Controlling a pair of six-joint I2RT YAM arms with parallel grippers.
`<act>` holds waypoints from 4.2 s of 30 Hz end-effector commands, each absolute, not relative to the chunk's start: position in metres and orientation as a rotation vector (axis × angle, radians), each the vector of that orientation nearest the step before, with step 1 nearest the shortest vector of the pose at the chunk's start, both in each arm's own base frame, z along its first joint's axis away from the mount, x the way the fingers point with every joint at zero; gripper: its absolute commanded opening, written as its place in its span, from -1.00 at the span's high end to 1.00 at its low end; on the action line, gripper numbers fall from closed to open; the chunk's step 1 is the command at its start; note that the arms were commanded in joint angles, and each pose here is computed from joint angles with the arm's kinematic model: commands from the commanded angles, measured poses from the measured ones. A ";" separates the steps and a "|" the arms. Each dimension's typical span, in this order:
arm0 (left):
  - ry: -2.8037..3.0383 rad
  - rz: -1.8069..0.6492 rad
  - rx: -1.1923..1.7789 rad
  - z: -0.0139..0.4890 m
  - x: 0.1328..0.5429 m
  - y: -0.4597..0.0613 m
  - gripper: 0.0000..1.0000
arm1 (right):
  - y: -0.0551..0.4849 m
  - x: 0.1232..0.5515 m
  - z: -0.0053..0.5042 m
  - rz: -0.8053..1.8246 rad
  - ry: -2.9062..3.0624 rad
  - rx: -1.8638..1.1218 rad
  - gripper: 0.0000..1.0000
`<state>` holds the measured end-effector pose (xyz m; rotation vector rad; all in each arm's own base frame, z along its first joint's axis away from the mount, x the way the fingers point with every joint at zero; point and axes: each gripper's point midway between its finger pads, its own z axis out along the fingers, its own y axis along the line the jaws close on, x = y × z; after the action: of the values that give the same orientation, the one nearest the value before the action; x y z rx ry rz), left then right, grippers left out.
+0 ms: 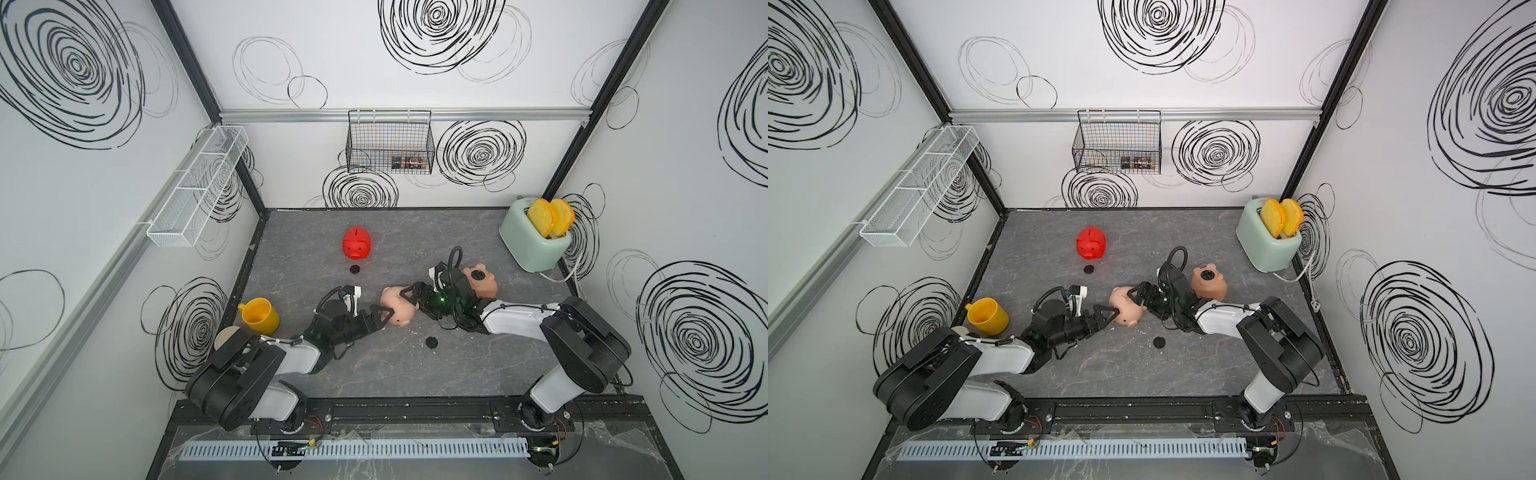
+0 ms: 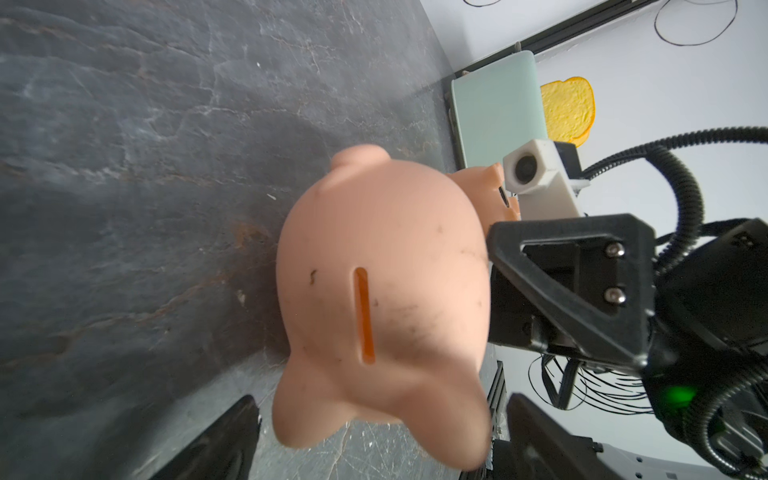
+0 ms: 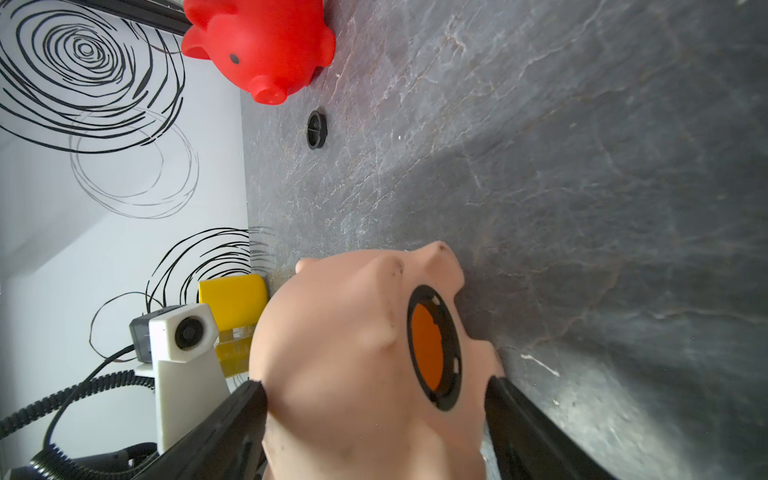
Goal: Open piggy banks
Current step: Adjust the piggy bank at the center of the board.
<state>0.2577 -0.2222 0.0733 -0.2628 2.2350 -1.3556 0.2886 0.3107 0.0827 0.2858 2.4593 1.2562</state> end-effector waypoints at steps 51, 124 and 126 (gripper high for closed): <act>2.115 -1.568 -0.332 0.080 0.261 -0.242 -0.74 | 0.304 0.266 0.045 1.193 2.580 0.334 -0.71; 2.475 -0.590 0.216 0.153 0.323 -0.299 -0.92 | 0.181 0.253 0.149 0.822 2.219 0.090 -0.87; 2.439 -0.645 0.200 0.160 0.318 -0.291 -0.92 | 0.188 0.253 0.145 0.816 2.244 0.068 -0.87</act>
<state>0.3220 -0.2904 0.1427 0.2227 2.4992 -0.5023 0.2522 0.1776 0.1433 0.1241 2.2431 0.7974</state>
